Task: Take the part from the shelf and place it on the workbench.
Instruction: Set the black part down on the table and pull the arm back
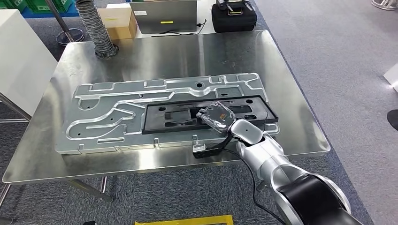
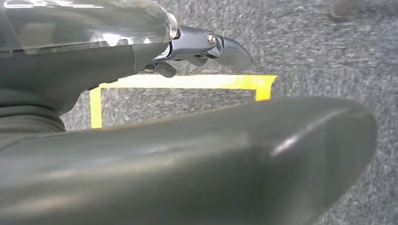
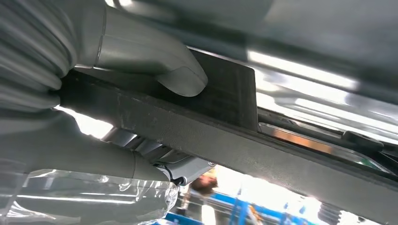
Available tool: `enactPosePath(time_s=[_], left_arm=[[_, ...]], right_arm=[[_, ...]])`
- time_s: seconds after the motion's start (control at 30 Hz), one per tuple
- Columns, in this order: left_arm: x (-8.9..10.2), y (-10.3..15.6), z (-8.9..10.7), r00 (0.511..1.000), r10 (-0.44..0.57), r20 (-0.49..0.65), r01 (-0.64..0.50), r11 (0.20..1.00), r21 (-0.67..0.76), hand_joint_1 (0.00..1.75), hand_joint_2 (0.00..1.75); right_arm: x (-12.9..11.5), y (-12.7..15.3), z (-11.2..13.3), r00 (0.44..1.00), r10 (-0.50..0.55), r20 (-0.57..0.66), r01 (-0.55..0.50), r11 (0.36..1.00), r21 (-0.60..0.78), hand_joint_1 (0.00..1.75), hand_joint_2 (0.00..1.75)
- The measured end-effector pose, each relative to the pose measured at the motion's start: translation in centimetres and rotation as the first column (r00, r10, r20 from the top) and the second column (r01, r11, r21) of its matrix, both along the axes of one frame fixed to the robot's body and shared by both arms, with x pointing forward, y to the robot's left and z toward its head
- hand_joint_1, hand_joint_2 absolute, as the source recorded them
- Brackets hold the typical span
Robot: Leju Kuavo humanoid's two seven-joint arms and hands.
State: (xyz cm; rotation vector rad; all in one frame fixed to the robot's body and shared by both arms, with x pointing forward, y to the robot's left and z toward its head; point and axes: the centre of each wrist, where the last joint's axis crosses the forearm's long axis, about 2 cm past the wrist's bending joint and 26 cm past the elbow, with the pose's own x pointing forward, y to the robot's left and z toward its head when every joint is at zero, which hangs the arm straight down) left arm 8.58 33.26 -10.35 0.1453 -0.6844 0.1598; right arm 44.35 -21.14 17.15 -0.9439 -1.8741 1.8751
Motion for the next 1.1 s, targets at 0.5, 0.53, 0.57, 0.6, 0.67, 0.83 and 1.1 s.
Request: enactPosePath(time_s=[0.5,0.53,0.57,0.6,0.67,0.83,1.1], left_arm=[[0.2,0.1,0.0,1.0,-0.004,-0.009,0.004,1.0,0.012,0.0,1.75],[0.1,0.1,0.0,1.0,-0.005,-0.011,0.005,1.0,0.014,0.0,1.31],[0.0,0.1,0.0,1.0,-0.005,-0.013,0.005,1.0,0.015,0.0,0.87],[-0.2,0.1,0.0,1.0,-0.005,-0.015,0.005,1.0,0.016,0.0,0.44],[-0.4,0.1,-0.1,1.0,-0.004,-0.015,0.005,1.0,0.018,0.0,0.0],[-0.8,0.2,-0.1,1.0,0.001,-0.012,-0.001,1.0,0.019,0.0,0.0],[-1.0,0.3,-0.2,1.0,-0.001,-0.017,0.002,1.0,0.018,0.0,0.0]], right_arm=[[-1.2,2.6,-1.4,0.995,0.07,-0.068,-0.07,0.998,0.006,0.0,0.0],[-1.2,2.7,-1.4,0.995,0.069,-0.067,-0.069,0.998,0.007,0.0,0.0],[-1.2,2.7,-1.3,0.995,0.068,-0.066,-0.068,0.998,0.009,0.0,0.0],[-1.2,2.8,-1.3,0.996,0.066,-0.066,-0.066,0.998,0.011,0.0,0.0],[-1.2,2.8,-1.3,0.996,0.059,-0.065,-0.058,0.998,0.016,0.0,0.0],[-1.3,2.8,-1.4,0.997,0.036,-0.061,-0.034,0.999,0.032,0.0,0.0],[-1.0,2.6,-0.6,0.999,0.046,0.014,-0.048,0.96,0.276,0.0,0.0]])
